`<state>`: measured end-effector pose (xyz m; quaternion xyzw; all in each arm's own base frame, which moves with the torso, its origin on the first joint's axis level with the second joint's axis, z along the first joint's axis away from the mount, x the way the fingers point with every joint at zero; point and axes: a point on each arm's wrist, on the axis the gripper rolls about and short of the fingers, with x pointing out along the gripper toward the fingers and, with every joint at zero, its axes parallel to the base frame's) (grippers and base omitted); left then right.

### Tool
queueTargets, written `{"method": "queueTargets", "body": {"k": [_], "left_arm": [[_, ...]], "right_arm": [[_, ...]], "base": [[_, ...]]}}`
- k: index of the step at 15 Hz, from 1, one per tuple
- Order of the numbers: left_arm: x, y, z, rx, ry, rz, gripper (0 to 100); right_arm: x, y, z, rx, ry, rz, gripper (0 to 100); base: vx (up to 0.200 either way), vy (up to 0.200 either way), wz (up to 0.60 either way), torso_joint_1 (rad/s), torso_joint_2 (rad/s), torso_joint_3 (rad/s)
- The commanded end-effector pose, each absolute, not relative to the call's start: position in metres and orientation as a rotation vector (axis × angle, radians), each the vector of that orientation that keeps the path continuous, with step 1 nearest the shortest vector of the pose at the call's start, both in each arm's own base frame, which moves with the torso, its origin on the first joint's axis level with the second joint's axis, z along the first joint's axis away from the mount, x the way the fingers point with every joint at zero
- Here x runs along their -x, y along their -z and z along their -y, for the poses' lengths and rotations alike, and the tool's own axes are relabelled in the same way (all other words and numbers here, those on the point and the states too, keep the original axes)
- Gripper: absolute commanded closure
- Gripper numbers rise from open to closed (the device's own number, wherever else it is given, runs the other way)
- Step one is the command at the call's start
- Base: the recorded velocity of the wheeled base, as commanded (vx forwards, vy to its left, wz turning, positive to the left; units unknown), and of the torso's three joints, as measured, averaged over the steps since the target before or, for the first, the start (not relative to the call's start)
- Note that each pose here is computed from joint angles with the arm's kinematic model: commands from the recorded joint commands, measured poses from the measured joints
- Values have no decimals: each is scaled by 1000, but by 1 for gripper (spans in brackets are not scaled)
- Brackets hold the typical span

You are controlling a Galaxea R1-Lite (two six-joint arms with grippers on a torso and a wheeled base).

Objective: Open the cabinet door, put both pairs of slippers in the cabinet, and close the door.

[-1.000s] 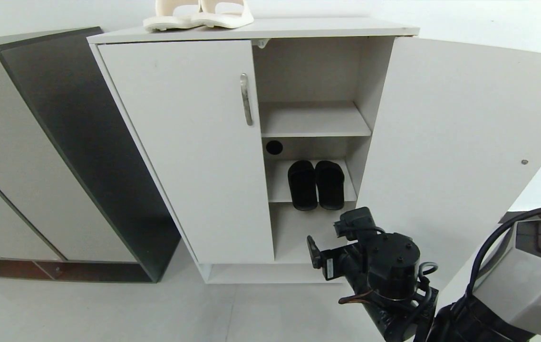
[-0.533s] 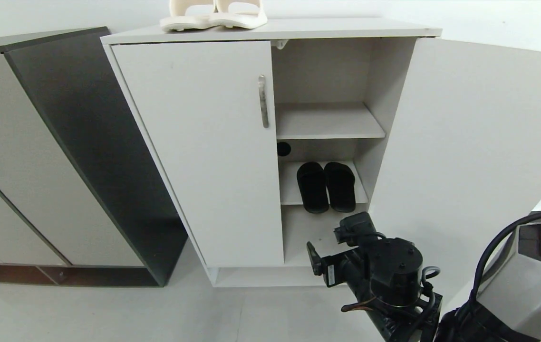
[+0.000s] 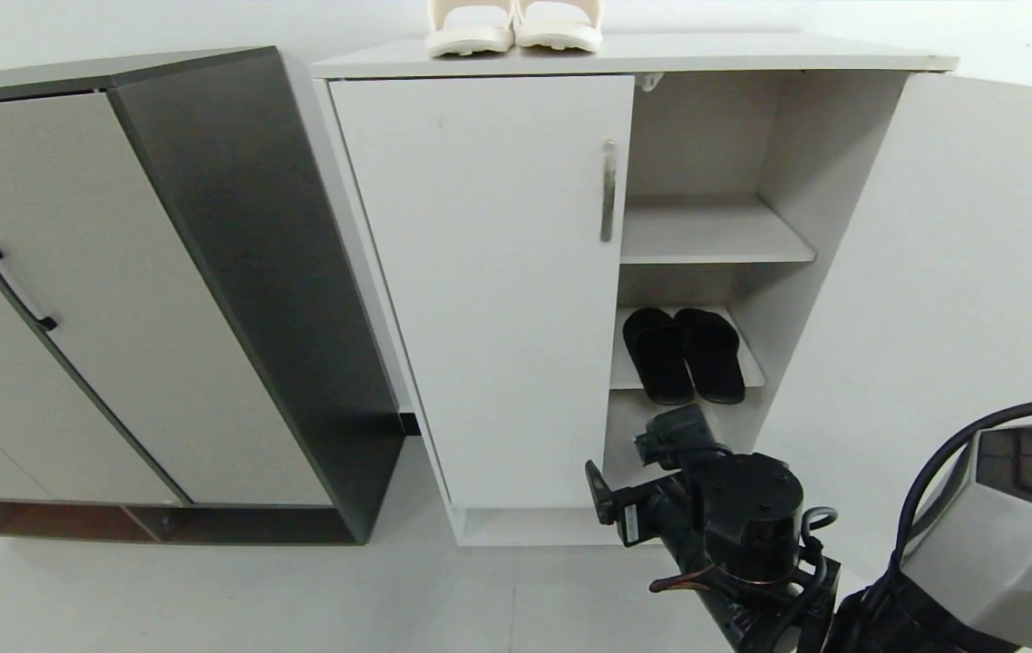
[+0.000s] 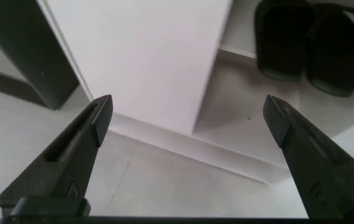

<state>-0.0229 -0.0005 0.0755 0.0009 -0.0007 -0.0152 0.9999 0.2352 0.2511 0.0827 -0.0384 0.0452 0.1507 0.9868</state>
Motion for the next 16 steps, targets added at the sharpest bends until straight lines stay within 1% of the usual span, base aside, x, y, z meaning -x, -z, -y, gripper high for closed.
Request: {"method": "queueTargets", "body": {"k": [1,3,13,16], "left_arm": [[23,-75,1,-2,31,0,100],[23,-75,1,-2,31,0,100],[23,-75,1,-5,31,0,100],[23,-75,1,-3,31,0,100]], "right_arm": [[-236,-77,-252,88,-303,-102,0],[-235,-78,-253,94,-304,-99,0],[-239,-84,-247,86,-286,-62,0],[-241,-81,-247,95,-282,-66,0]], "base": [[0,200,0,2,7,2],[0,200,0,2,2,2],[0,0,0,0,0,0],[0,0,0,0,0,0]]}}
